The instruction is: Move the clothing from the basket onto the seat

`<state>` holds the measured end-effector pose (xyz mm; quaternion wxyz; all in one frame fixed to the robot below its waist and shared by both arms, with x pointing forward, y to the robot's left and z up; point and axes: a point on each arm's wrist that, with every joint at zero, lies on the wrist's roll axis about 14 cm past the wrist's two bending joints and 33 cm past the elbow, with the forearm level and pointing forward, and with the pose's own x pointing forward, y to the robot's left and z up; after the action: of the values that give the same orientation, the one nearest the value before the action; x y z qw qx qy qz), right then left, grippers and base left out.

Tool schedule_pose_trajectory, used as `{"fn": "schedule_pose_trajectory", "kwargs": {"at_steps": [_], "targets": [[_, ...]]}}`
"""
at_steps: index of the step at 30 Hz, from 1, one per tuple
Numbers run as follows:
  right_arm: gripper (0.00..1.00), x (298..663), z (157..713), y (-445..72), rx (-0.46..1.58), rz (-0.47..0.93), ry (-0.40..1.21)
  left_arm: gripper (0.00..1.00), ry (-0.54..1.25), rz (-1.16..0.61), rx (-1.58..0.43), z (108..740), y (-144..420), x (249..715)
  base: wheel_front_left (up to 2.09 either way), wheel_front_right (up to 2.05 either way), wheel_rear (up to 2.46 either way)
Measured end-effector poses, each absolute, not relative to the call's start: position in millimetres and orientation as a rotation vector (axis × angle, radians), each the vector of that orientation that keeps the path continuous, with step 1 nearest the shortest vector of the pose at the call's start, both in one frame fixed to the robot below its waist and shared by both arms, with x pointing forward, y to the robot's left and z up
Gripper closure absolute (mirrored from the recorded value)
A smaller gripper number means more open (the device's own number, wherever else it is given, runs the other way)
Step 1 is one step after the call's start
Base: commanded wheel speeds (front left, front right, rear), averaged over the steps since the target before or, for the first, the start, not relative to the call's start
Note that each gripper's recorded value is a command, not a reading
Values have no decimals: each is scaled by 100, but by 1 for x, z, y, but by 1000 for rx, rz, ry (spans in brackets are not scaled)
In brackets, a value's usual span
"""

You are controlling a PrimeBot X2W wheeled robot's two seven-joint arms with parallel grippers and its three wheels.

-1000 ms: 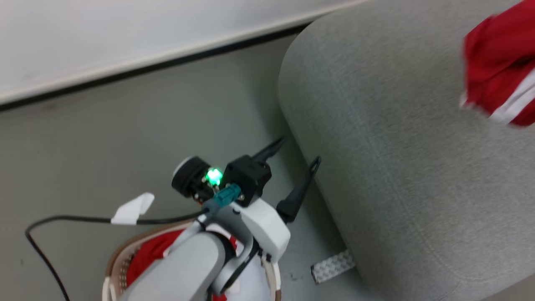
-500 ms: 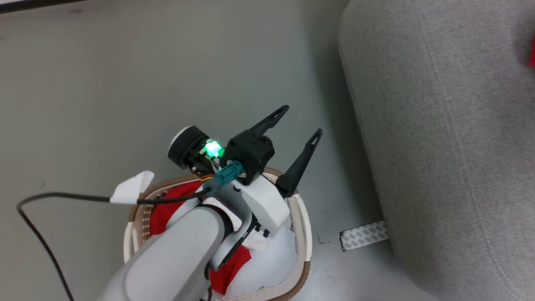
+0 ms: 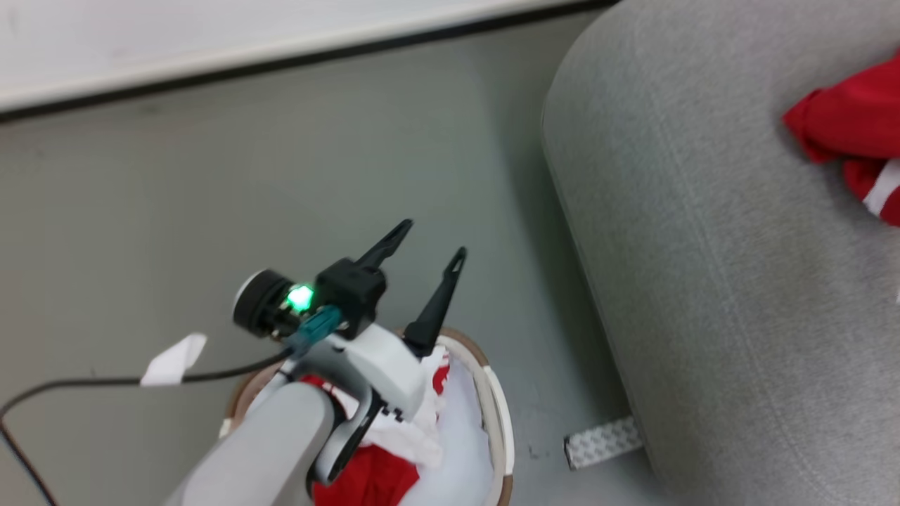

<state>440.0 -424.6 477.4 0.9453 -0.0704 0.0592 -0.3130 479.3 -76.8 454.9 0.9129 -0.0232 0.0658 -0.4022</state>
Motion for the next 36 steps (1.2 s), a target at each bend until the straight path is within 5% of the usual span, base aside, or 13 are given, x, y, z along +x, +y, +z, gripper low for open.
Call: {"fn": "schedule_pose_trajectory", "kwargs": {"at_steps": [14,27,36], "targets": [[0,386,521,-327,13,-365,-101,0,2,-538,-79,495,1,439,0,0,0],[0,361,509,-218,27,-51,-86,0,-31,-154,-85,503,122,385,0,0,0],[0,342,487,-190,87,24,-25,0,-9,-69,-99,490,148,348,0,0,0]]}}
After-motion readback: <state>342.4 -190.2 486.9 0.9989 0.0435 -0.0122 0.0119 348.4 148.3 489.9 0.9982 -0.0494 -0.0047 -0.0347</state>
